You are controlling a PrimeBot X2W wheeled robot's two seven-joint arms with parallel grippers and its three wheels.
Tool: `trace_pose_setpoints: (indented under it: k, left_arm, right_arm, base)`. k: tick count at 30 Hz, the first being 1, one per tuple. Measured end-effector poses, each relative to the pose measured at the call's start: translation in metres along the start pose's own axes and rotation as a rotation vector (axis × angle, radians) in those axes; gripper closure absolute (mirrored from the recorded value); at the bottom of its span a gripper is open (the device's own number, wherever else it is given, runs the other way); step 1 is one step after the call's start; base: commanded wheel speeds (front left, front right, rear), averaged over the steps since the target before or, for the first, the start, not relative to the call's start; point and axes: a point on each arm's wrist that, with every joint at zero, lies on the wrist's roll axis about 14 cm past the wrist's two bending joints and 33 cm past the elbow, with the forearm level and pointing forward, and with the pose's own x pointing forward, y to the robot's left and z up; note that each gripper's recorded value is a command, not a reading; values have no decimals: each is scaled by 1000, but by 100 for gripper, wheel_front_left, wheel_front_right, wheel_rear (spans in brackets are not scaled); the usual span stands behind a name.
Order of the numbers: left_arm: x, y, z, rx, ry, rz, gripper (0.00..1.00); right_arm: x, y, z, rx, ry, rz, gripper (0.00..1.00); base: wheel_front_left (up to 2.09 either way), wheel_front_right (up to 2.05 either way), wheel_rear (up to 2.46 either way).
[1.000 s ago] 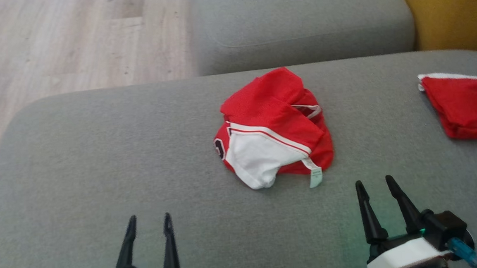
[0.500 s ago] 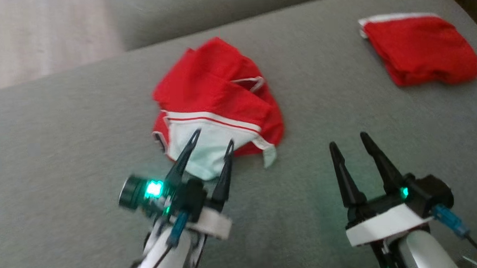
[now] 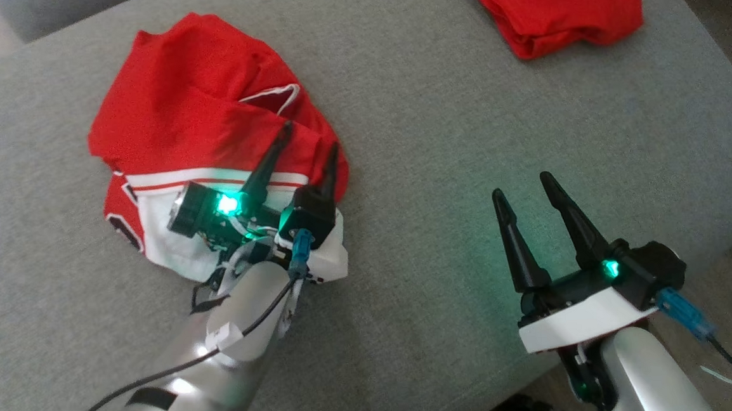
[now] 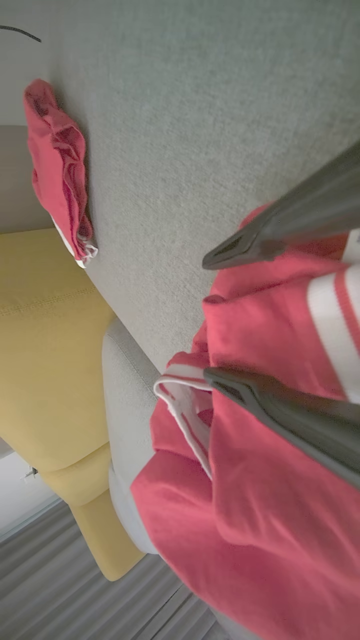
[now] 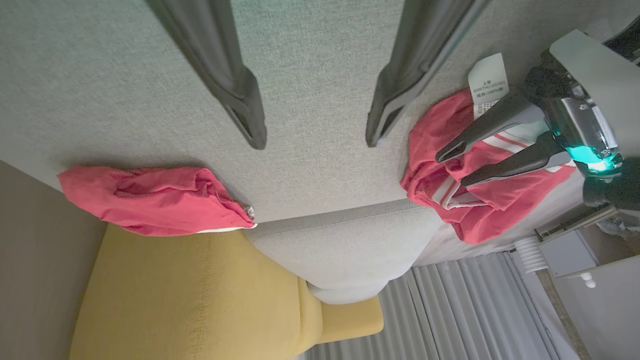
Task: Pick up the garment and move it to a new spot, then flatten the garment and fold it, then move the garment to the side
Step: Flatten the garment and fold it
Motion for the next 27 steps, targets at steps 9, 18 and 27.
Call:
trace_pose_setpoints:
  k: [9,18,27]
  left_arm:
    - [-1,11,-14,-4,36,56,64]
    - [-2,14,58,-176,-148,12,100]
    - [-3,69,221,-174,-553,-6,100]
  right_arm:
    - [0,-2,-1,0,2,-6,0]
    - [3,9,9,16,-33,32,0]
    - [3,18,18,33,-67,60,0]
  base:
    - [0,0,0]
    - [0,0,0]
    - [0,0,0]
